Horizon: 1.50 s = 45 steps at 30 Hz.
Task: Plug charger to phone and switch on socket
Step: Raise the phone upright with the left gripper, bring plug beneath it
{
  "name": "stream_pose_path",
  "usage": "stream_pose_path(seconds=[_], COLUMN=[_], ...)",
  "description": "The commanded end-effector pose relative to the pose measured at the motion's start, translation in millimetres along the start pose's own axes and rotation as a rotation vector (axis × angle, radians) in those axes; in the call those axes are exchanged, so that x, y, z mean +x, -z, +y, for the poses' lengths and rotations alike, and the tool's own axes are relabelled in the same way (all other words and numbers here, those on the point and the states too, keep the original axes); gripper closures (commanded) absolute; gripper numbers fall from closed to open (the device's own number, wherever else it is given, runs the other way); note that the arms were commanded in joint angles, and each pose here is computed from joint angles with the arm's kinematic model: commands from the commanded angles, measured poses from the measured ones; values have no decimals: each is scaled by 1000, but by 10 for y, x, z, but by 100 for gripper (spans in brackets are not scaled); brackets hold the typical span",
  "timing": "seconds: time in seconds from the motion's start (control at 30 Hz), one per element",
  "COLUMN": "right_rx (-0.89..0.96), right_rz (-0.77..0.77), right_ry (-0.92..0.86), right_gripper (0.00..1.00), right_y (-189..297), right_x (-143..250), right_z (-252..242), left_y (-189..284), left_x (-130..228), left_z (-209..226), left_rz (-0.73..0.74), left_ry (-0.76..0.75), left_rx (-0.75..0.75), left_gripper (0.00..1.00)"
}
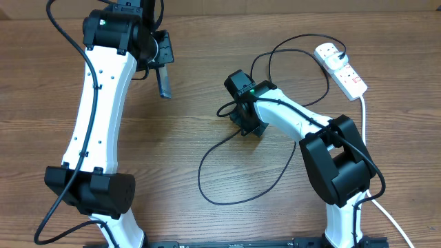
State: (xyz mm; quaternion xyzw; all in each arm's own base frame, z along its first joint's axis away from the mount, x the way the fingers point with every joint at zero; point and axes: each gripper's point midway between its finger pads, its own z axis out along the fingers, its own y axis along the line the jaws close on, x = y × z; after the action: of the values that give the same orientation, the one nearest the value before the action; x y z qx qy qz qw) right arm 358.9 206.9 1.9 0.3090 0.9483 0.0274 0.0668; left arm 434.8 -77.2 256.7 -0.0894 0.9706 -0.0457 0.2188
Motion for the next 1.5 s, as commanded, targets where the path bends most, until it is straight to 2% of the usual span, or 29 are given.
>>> stream_pose_path(seconds=[0.0, 0.1, 0.23, 0.43, 0.57, 0.73, 0.9, 1.17, 1.47], right_rx=[-34, -110, -309, -573, -637, -844, -951, -1038, -1046], right_rz=[-4, -8, -15, -7, -9, 36, 27, 26, -82], right_ry=[84, 168, 307, 497, 633, 866, 934, 960, 943], right_gripper=[96, 96, 96, 96, 96, 96, 96, 96, 96], right_y=[58, 337, 1071, 2072, 2431, 2877, 3129, 3397, 3704], right_x=[-51, -92, -91, 172, 392, 858, 1067, 1136, 1036], right_z=[131, 332, 676, 766, 643, 719, 801, 775, 647], left_y=[88, 116, 207, 614, 949, 1174, 1430, 1444, 1419], left_x=[-5, 19, -30, -292, -459, -397, -276, -261, -222], left_z=[-125, -334, -560, -726, -687, -759, -874, -873, -866], left_rz=[-6, 12, 15, -11, -41, -10, 40, 36, 50], left_ry=[3, -50, -67, -34, -20, -52, -100, -114, -106], left_rx=[71, 191, 374, 788, 1012, 1158, 1317, 1328, 1319], left_gripper=[96, 96, 96, 96, 96, 96, 96, 96, 96])
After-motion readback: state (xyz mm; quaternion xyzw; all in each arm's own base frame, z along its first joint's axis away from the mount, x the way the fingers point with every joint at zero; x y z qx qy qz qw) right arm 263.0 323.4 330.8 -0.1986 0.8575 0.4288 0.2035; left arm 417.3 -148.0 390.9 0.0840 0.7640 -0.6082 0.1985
